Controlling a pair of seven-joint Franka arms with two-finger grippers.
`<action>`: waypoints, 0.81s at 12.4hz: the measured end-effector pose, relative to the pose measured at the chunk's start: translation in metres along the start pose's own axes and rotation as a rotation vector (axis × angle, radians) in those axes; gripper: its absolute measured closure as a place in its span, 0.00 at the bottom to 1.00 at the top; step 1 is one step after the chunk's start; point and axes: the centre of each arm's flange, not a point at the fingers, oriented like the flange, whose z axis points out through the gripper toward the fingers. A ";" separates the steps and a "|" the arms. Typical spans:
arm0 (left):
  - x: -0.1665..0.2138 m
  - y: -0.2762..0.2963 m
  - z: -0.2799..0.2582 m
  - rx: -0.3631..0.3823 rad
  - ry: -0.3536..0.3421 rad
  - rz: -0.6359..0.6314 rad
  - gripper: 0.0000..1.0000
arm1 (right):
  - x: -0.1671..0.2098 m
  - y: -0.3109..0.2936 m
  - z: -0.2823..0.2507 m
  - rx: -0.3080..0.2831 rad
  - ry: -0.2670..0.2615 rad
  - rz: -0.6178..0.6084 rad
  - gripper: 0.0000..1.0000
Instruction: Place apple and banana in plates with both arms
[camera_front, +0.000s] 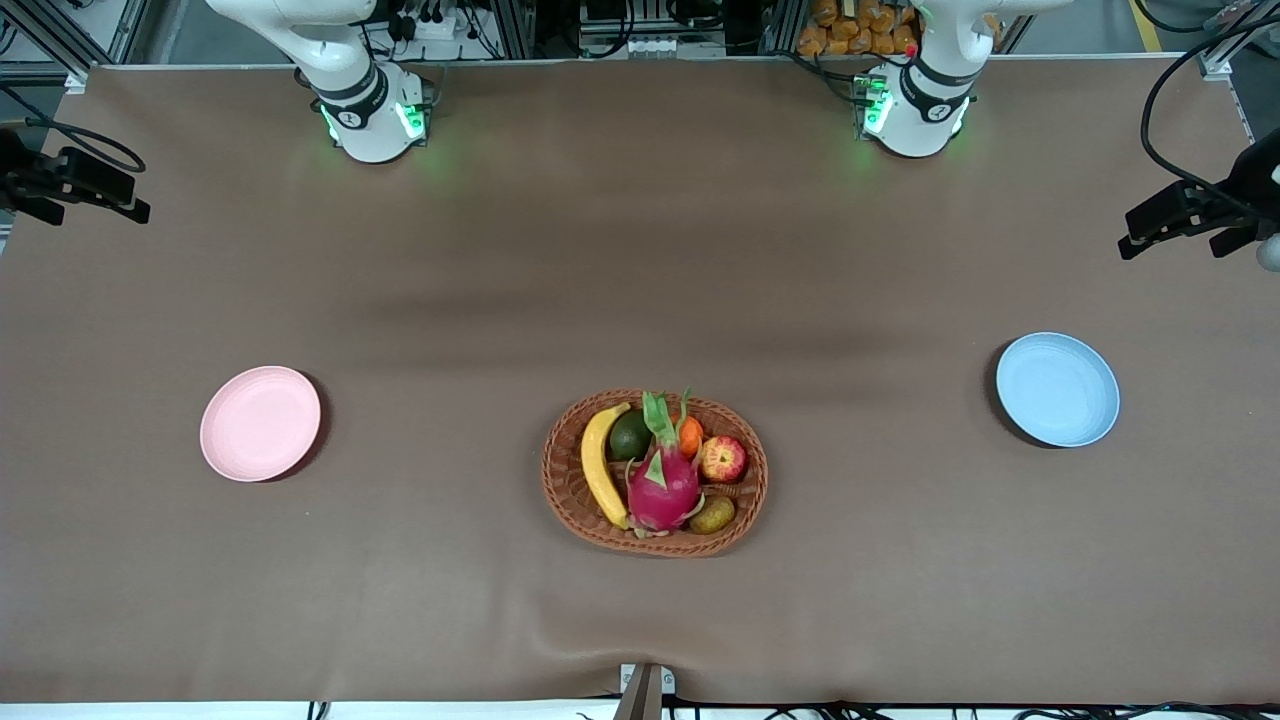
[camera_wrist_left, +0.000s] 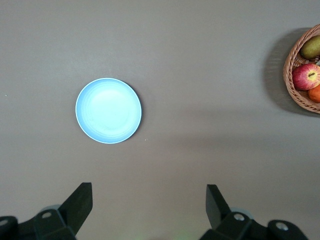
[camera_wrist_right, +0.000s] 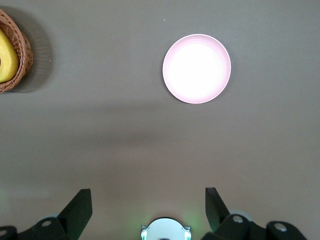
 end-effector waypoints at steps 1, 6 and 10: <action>0.000 0.000 0.001 0.000 -0.002 0.000 0.00 | 0.000 0.000 0.000 0.000 0.000 0.000 0.00; 0.004 -0.002 0.010 0.001 -0.019 -0.001 0.00 | -0.001 0.003 0.001 0.001 -0.012 0.005 0.00; 0.022 0.005 0.040 0.003 -0.053 0.010 0.00 | -0.004 0.012 0.002 0.004 -0.028 0.023 0.00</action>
